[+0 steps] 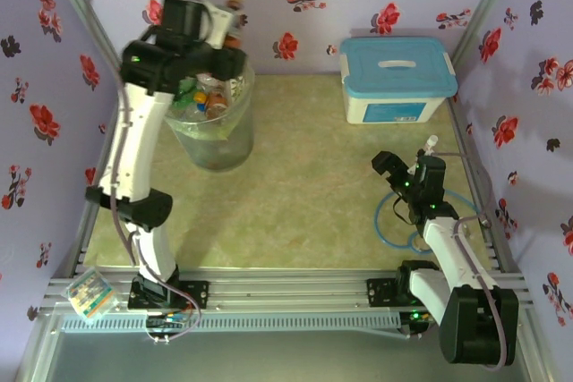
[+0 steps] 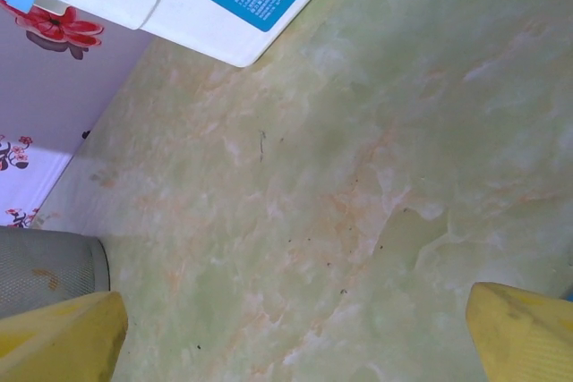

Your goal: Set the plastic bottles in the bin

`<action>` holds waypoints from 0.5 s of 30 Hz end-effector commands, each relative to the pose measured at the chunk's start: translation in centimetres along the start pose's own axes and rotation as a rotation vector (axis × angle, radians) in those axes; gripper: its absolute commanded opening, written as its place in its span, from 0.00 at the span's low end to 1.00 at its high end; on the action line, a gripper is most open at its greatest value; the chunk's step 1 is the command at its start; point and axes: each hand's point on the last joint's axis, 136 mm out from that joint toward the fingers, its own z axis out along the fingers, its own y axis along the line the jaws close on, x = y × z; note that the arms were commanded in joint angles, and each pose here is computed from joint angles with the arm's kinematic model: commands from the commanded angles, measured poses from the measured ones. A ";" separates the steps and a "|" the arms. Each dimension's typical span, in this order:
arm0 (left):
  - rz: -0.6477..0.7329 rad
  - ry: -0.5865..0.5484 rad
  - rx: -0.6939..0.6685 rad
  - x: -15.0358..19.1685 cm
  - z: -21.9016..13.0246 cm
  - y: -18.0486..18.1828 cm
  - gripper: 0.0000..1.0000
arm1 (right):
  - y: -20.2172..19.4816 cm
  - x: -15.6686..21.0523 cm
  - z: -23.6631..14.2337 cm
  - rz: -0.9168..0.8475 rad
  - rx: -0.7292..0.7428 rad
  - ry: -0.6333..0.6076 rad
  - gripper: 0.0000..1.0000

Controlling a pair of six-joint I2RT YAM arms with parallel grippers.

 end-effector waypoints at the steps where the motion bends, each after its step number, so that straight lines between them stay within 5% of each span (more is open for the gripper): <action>1: -0.039 0.074 -0.046 2.4 -1.0 3.8 0.36 | 0.0 -0.5 0.0 -0.013 -0.006 -0.027 0.98; 6: -0.092 0.186 -0.233 5.7 -0.7 11.0 0.36 | 0.2 -0.6 0.0 -0.015 -0.009 -0.028 0.98; 15: -0.107 0.286 -0.343 8.6 0.7 13.8 0.37 | 0.2 -0.8 0.1 -0.023 -0.001 -0.029 0.98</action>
